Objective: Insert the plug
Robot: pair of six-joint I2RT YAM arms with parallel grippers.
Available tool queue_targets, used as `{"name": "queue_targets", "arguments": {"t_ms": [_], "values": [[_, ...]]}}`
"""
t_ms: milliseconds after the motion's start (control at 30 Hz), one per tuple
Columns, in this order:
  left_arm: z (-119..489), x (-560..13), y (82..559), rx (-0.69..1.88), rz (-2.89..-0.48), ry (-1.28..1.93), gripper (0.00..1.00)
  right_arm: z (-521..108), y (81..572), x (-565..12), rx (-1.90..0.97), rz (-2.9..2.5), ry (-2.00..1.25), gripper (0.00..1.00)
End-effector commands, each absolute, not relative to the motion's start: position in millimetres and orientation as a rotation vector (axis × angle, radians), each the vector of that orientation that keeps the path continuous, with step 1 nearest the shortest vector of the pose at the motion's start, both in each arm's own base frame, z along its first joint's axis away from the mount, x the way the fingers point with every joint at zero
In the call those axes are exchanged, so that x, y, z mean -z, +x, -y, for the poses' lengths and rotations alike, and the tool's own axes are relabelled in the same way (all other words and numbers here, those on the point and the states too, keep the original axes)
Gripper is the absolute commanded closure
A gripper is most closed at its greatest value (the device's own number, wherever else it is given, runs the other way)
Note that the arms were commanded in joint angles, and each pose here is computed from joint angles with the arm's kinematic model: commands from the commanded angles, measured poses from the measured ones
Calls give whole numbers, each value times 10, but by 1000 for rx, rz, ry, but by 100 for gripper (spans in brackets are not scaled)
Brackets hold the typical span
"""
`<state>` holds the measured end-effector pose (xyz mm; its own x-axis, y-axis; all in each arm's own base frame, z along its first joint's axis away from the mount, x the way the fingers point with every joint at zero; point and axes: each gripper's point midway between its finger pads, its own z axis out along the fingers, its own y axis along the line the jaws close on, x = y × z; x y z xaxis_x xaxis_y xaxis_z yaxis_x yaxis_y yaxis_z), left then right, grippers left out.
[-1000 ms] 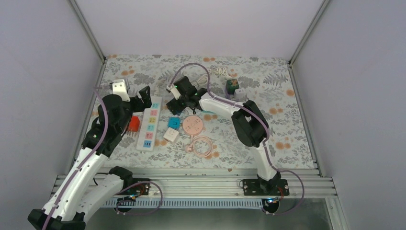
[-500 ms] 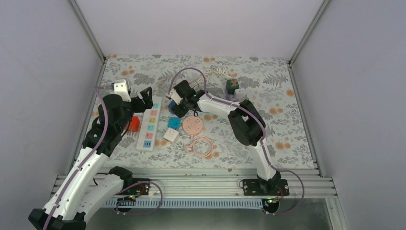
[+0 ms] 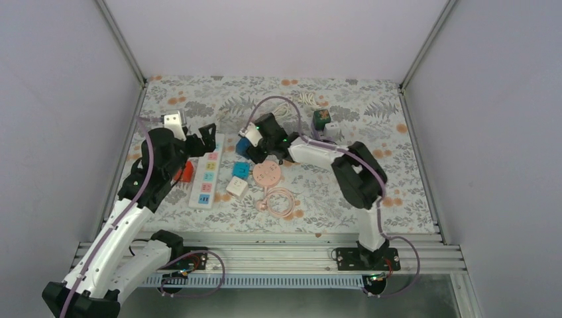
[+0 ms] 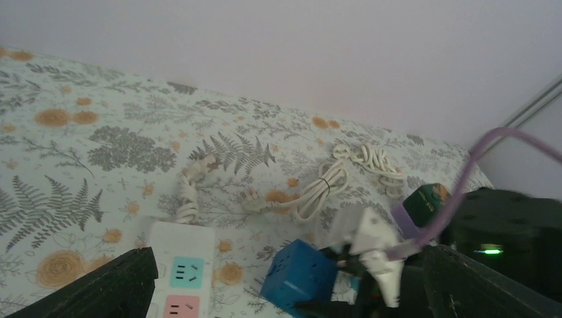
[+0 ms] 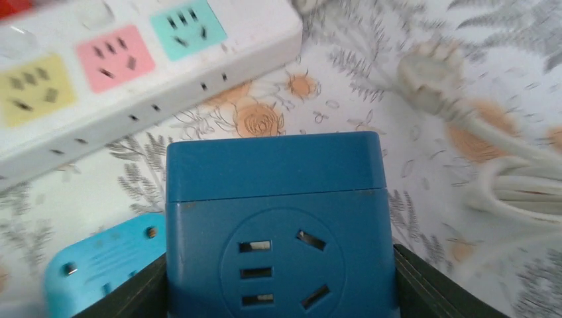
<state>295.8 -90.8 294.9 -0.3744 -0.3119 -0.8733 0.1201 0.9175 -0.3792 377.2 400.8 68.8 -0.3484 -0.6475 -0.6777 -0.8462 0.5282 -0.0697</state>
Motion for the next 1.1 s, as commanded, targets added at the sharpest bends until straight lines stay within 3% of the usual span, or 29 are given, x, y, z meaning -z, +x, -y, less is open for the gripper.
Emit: {"name": "queue_targets", "arguments": {"t_ms": [0,200,500,733,1067], "values": [[1004,-2869,2972,536,-1923,-138,0,-4092,3760,-1822,-540,-1749,-1080,56],[1161,-2922,2997,588,-1922,-31,0,-3873,3309,-2321,-620,-1579,-1110,55],[1730,-3066,2918,912,-1901,292,0,-3609,2621,-2818,-742,-1307,-1153,55],[2030,-3084,2732,1291,-1905,351,0,-3597,2613,-2759,-709,-1299,-1170,54],[2083,-2617,2852,1340,-2109,259,5,-3792,2788,-2716,-676,-1347,-1190,50]]}}
